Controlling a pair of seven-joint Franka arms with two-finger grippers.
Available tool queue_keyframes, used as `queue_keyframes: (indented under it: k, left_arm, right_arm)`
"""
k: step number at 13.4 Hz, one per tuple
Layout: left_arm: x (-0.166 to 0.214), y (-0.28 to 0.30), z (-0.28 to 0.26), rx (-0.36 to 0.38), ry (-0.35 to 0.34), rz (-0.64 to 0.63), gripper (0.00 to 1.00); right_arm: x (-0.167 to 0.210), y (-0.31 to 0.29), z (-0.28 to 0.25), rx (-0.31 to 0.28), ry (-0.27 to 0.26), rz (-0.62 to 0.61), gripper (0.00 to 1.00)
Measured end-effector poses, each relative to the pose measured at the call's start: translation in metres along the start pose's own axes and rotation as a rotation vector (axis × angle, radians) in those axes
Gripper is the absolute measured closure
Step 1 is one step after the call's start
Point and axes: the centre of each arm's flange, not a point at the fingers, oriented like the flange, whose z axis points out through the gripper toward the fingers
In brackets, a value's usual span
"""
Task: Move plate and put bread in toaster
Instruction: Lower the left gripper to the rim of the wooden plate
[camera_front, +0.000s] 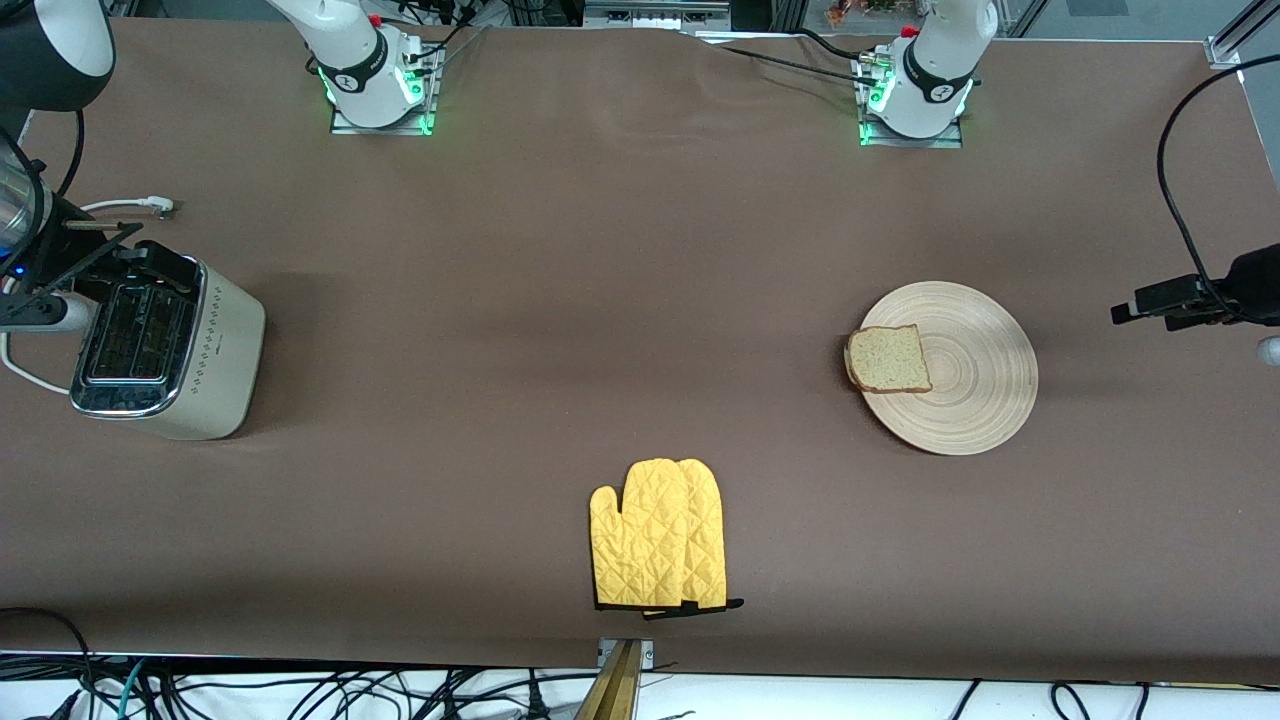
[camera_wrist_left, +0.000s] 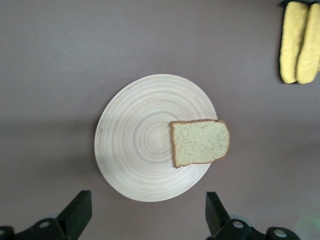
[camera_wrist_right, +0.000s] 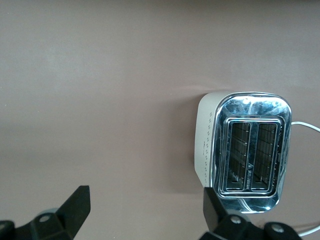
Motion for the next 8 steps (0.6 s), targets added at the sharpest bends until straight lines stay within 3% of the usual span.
queue_keyframes:
  k: [5,8]
  left_arm:
    - [-0.015,-0.133,0.058,-0.211,-0.001,0.106,0.0]
    - [-0.019,-0.176,0.125,-0.336,-0.035,0.193,0.0]
  right_arm:
    - [0.0,0.0,0.0,0.0,0.0,0.0,0.0]
    - [0.0,0.0,0.001,0.0,-0.001,0.0,0.0]
